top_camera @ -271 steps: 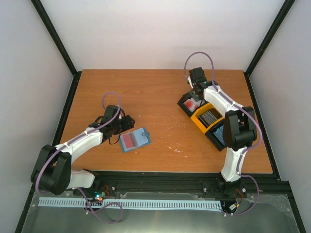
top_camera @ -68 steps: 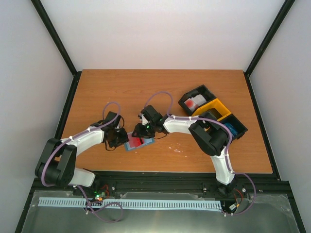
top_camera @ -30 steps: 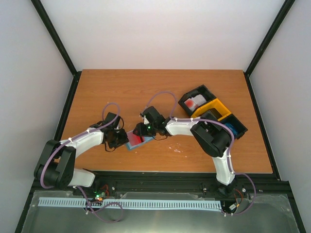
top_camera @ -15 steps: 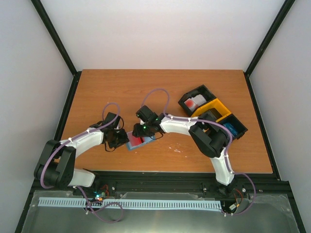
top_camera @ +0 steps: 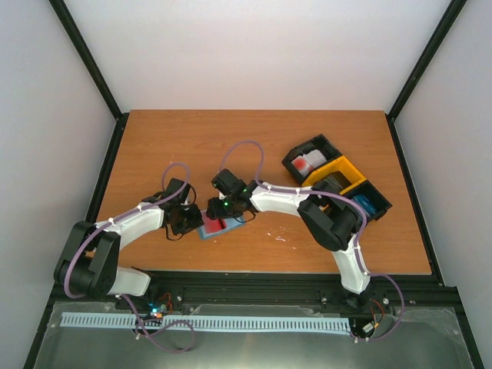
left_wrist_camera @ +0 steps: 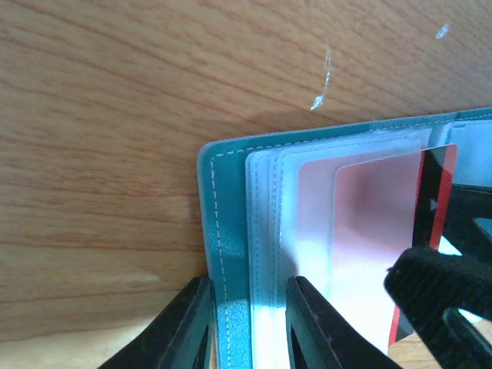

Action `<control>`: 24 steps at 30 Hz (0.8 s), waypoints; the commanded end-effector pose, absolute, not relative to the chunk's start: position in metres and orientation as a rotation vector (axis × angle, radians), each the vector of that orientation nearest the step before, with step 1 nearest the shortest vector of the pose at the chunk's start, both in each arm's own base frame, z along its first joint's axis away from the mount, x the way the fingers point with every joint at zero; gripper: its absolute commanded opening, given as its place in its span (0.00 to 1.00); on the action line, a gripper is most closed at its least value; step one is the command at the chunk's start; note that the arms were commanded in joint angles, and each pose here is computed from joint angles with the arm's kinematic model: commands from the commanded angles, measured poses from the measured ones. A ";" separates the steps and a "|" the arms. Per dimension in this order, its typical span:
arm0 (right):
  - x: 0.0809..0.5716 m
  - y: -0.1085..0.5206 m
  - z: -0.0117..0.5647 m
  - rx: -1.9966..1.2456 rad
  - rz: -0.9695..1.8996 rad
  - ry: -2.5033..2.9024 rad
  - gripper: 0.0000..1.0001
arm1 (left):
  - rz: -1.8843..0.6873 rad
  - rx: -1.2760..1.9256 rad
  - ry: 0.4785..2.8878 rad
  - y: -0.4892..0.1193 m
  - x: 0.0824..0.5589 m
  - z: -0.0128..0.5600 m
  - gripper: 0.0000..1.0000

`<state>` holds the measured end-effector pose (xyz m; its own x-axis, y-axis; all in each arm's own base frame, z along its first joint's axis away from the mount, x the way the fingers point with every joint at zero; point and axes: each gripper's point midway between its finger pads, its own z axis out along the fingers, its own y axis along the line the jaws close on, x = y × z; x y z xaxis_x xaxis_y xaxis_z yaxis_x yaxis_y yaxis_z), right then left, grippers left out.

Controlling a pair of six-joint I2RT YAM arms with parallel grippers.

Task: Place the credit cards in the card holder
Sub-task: Insert the credit card into the card holder.

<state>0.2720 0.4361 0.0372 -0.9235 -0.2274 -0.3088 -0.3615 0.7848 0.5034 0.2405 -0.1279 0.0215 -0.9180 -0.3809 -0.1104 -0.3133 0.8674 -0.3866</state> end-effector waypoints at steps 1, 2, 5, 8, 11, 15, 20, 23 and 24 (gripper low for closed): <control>0.272 0.418 0.040 -0.448 0.668 2.774 0.57 | -0.540 -0.542 2.867 -0.126 0.235 0.018 0.28; 0.271 0.416 0.038 -0.447 0.655 2.786 0.57 | -0.541 -0.542 2.867 -0.126 0.235 0.018 0.28; 0.265 0.416 0.029 -0.453 0.637 2.823 0.54 | -0.551 -0.542 2.863 -0.127 0.237 0.019 0.28; 0.260 0.418 0.024 -0.462 0.640 2.847 0.51 | -0.552 -0.541 2.864 -0.128 0.237 0.019 0.28; 0.253 0.428 0.027 -0.493 0.730 2.841 0.42 | -0.566 -0.534 2.865 -0.129 0.236 0.018 0.28; 0.243 0.450 0.043 -0.569 0.925 2.783 0.38 | -0.601 -0.511 2.861 -0.133 0.237 0.020 0.27; 0.237 0.457 0.048 -0.592 1.014 2.774 0.41 | -0.654 -0.477 2.845 -0.140 0.240 0.025 0.27; 0.246 0.447 0.049 -0.559 0.942 2.770 0.44 | -0.627 -0.498 2.836 -0.136 0.241 0.027 0.27; 0.251 0.444 0.054 -0.551 0.917 2.754 0.45 | -0.619 -0.505 2.828 -0.135 0.241 0.029 0.27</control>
<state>0.2566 0.4359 0.0375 -0.9297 -0.2673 -0.2535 -0.3634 0.7784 0.5119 0.2391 -0.1311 0.0216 -0.9200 -0.3778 -0.1048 -0.3054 0.8582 -0.4126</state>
